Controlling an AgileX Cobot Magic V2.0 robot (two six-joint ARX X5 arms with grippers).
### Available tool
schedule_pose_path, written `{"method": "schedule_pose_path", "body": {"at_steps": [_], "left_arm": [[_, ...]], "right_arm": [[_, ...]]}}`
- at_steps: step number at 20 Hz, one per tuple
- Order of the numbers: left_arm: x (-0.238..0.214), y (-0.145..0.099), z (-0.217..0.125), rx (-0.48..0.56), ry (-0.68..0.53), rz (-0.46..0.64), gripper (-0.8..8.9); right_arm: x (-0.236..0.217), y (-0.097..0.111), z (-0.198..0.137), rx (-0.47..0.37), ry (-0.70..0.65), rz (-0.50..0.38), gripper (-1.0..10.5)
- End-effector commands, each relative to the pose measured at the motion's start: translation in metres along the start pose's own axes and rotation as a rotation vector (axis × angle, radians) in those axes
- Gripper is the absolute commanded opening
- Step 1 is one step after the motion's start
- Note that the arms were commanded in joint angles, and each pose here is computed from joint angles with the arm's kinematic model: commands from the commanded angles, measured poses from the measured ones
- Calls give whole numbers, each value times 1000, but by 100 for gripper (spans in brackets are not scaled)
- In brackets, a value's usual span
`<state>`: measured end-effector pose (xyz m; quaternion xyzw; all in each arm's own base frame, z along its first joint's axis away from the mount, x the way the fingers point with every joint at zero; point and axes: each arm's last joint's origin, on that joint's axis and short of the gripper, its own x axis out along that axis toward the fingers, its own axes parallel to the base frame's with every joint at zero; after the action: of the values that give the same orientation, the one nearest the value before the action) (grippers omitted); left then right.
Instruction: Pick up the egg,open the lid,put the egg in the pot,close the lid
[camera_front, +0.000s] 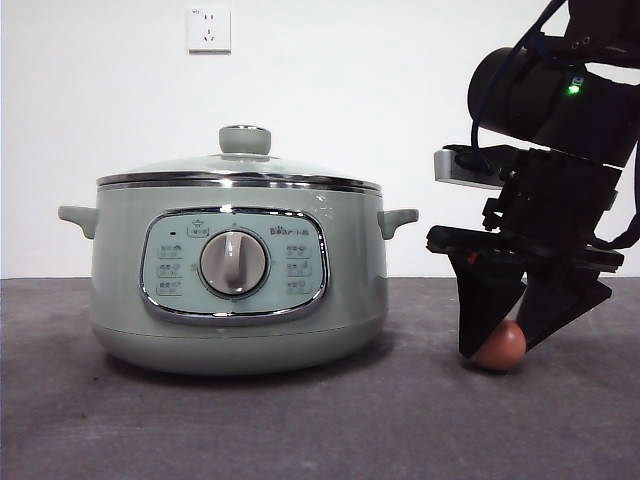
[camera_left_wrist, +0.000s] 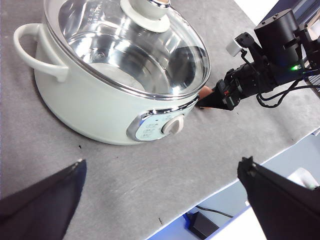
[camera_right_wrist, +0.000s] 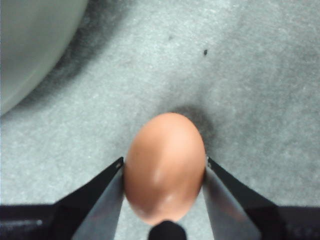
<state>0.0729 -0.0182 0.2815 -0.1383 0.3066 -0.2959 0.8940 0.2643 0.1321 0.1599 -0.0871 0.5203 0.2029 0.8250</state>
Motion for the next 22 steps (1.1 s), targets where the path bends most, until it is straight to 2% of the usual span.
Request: {"method": "schedule_pose_path", "body": {"at_steps": [1, 4, 11, 17, 22], "left_arm": [[0, 0, 1, 15, -7, 2, 719], [1, 1, 4, 23, -18, 12, 719], [22, 10, 32, 88, -80, -8, 719], [59, 8, 81, 155, -63, -4, 719], [107, -5, 119, 218, -28, 46, 719]], "right_arm": [[0, 0, 0, 8, -3, 1, -16], [-16, 1, 2, 6, -43, 0, -16], [-111, 5, -7, -5, -272, 7, -16], [-170, 7, -33, -13, -419, 20, -16], [-188, 8, -46, 3, -460, 29, -16]]}}
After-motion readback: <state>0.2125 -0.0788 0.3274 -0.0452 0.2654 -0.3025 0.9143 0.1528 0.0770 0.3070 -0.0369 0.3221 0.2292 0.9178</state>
